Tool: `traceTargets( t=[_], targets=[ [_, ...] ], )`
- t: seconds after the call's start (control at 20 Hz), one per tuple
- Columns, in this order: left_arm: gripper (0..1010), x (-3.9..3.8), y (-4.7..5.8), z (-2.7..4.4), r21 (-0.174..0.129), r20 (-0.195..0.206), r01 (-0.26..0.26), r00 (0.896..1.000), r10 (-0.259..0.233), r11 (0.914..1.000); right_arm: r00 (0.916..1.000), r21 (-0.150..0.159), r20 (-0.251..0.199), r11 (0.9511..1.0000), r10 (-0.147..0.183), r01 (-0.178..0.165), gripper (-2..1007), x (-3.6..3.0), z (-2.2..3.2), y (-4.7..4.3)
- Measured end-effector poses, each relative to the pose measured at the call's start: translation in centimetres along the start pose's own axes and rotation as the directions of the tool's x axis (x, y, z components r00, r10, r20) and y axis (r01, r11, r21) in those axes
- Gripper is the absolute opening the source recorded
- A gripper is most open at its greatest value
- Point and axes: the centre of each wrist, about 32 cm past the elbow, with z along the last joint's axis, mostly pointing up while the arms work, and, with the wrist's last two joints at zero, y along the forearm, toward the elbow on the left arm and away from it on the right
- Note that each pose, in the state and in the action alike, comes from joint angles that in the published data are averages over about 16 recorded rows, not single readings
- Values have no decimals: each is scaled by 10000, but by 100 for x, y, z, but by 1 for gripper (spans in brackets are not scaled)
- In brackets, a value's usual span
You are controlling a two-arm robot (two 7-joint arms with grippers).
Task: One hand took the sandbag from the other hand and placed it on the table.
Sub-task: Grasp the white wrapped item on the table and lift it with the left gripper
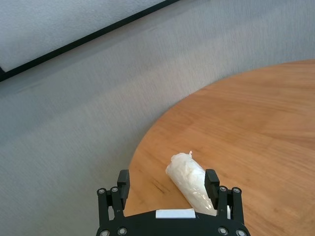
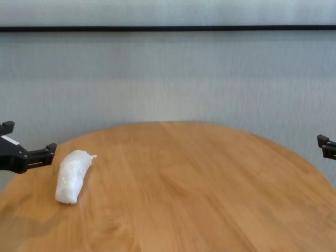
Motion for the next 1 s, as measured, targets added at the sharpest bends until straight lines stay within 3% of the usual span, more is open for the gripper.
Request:
traceTargets(
  t=[1.0],
  targets=[
    [1007, 0, 2, 1, -11, -4, -4, 10000, 4, 10000, 10000, 1, 15, 10000, 1, -1, 1001, 1, 2, 0]
  ],
)
